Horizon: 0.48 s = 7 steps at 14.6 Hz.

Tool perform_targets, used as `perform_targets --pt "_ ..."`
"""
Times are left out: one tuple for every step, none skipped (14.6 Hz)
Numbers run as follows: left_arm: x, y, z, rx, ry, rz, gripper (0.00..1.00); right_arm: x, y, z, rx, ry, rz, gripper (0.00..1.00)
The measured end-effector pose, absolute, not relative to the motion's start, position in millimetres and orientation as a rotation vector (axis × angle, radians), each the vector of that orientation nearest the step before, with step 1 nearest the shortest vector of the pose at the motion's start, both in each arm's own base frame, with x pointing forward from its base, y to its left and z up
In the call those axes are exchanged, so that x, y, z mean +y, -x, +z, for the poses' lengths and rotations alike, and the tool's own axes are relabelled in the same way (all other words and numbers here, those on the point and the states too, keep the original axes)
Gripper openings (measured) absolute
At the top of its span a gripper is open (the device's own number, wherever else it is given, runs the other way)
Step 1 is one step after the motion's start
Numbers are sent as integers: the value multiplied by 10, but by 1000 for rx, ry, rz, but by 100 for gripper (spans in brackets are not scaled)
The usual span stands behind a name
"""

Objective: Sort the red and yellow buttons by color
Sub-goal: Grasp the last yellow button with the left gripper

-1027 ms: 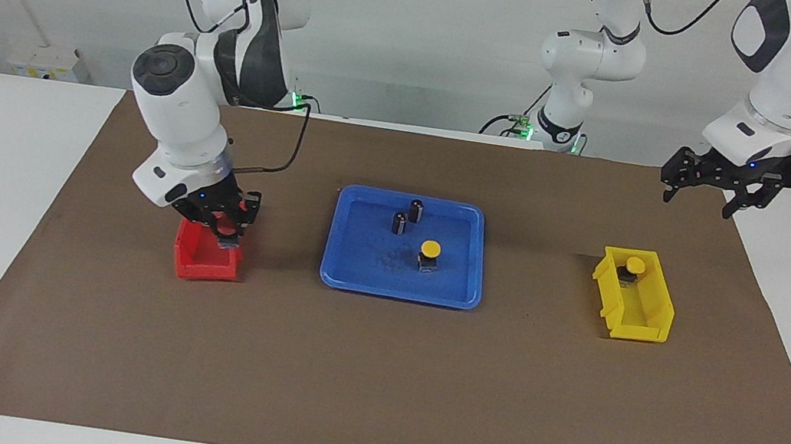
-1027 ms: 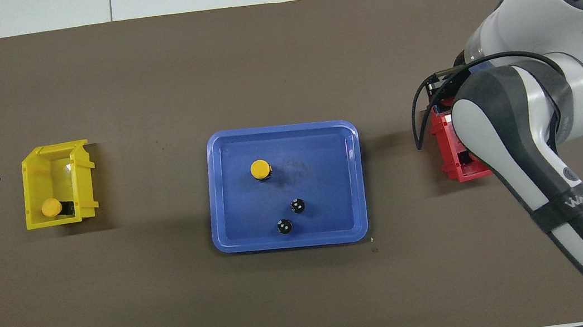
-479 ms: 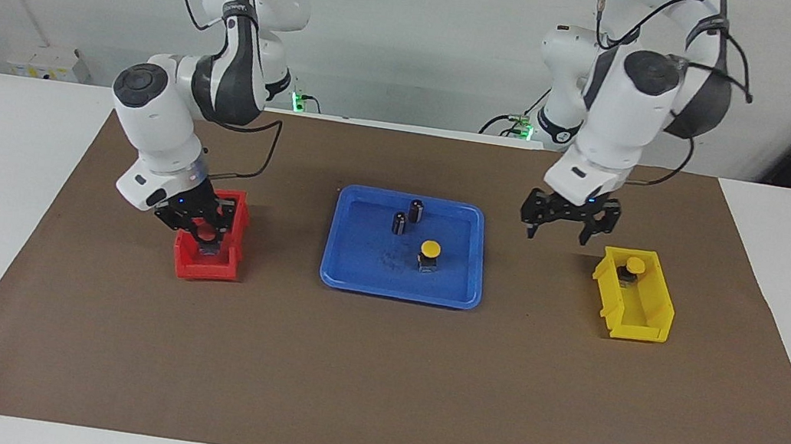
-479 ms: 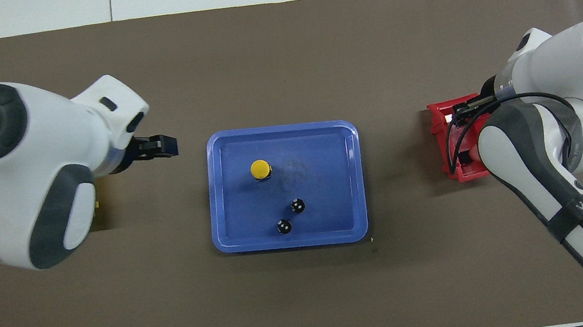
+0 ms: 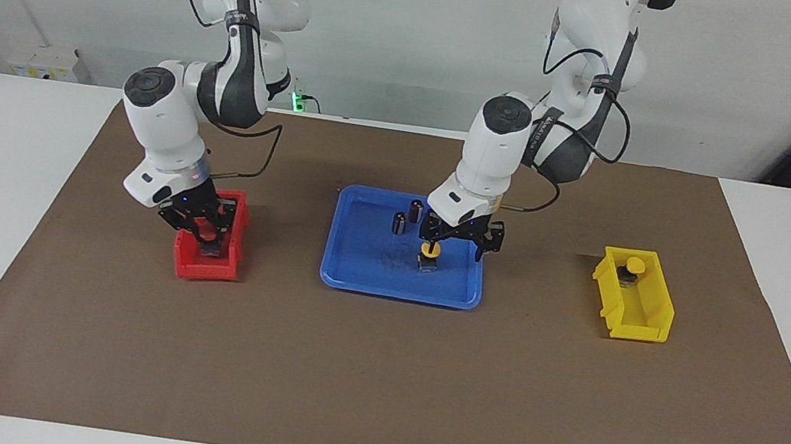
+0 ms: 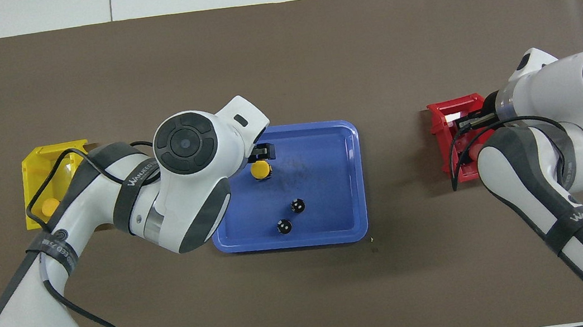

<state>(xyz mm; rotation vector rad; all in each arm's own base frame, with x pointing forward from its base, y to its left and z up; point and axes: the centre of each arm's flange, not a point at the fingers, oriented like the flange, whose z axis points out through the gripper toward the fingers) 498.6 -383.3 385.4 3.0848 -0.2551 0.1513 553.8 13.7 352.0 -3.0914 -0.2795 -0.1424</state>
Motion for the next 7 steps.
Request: perform_targets --pt "-3882 -4955 3829 -270 -3085 147 100 133 -5532 3503 -281 3092 -148 42" --pt "-3920 -4928 3805 -281 -3086 141 100 141 -5528 3496 -283 3091 -149 44" --pt "-3954 -4903 3783 -292 -3086 137 100 150 -5529 3496 -286 3091 -150 46" --pt "-3985 -4880 3760 -301 -3087 132 100 154 -5531 3501 -287 3091 -153 54" --pt "-4006 -4865 3732 -307 -3089 126 100 152 -5539 3515 -286 3091 -154 64" --pt "-4022 -4854 3701 -312 -3091 119 100 145 -5553 3548 -285 3090 -142 74" --pt "-4036 -4845 3671 -316 -3094 113 99 134 -5579 3624 -283 3088 -109 86"
